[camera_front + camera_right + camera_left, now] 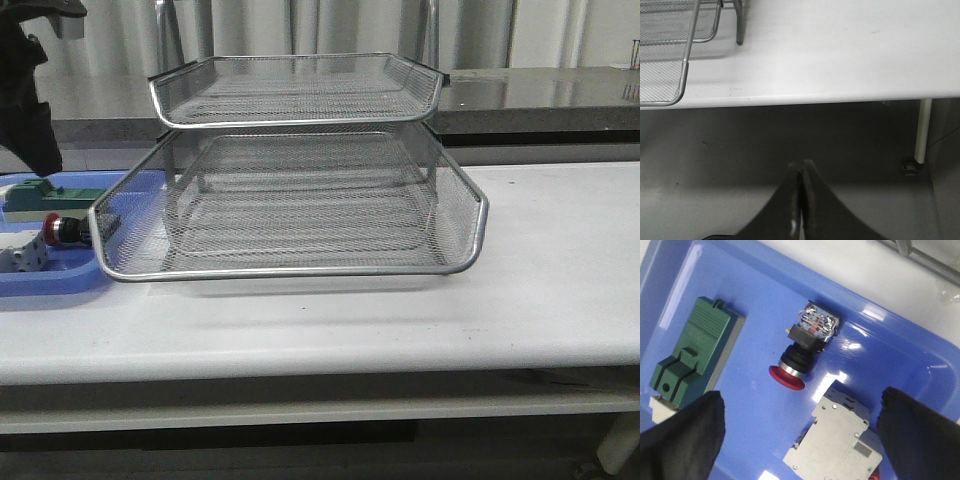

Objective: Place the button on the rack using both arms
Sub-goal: 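Lower the left gripper into the blue tray and grasp the red push button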

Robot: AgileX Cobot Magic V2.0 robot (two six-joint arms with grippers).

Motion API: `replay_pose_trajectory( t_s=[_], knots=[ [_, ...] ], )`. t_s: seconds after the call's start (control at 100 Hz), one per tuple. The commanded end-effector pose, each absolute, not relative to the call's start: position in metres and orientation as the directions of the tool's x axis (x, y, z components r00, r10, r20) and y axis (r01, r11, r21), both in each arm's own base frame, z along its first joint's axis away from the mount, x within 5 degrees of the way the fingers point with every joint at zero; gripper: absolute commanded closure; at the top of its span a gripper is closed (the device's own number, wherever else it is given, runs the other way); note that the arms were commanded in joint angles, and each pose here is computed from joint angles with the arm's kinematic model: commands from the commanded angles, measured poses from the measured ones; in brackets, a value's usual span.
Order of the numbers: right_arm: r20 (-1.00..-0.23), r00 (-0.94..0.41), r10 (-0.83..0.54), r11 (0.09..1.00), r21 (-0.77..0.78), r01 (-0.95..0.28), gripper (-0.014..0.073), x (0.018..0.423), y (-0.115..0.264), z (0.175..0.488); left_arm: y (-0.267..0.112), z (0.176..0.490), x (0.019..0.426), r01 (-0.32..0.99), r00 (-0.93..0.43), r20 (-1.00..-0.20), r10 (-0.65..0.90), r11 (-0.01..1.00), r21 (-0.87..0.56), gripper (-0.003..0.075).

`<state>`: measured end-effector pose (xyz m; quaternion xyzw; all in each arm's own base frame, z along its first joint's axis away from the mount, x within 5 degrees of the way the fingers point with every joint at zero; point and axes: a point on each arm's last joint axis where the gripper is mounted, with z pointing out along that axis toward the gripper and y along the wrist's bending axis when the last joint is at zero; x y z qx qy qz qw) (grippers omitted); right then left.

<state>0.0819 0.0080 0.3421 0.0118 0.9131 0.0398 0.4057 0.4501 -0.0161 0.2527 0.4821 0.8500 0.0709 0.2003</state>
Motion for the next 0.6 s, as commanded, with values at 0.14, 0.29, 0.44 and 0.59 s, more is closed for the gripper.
replay_pose_trajectory(
  t_s=[0.14,0.29,0.44,0.59],
  knots=[
    [-0.801,-0.596,0.055,0.997,0.08,-0.015,0.0662,0.085,0.007,0.357,-0.019,0.272,0.46,0.775,-0.342,-0.305,0.889,0.45,0.444,0.0125],
    [-0.801,-0.596,0.055,0.997,0.08,-0.015,0.0662,0.085,0.007,0.357,-0.025,0.258,0.467,0.781,-0.324,-0.297,0.898,0.431,0.452,0.0125],
    [-0.8,-0.597,0.055,0.997,0.08,-0.015,0.0662,0.085,0.007,0.357,-0.035,0.247,0.473,0.796,-0.275,-0.276,0.921,0.379,0.471,0.0125],
    [-0.8,-0.597,0.055,0.997,0.08,-0.015,0.0662,0.085,0.007,0.357,-0.041,0.238,0.478,0.797,-0.256,-0.268,0.929,0.36,0.485,0.0125]
  ],
)
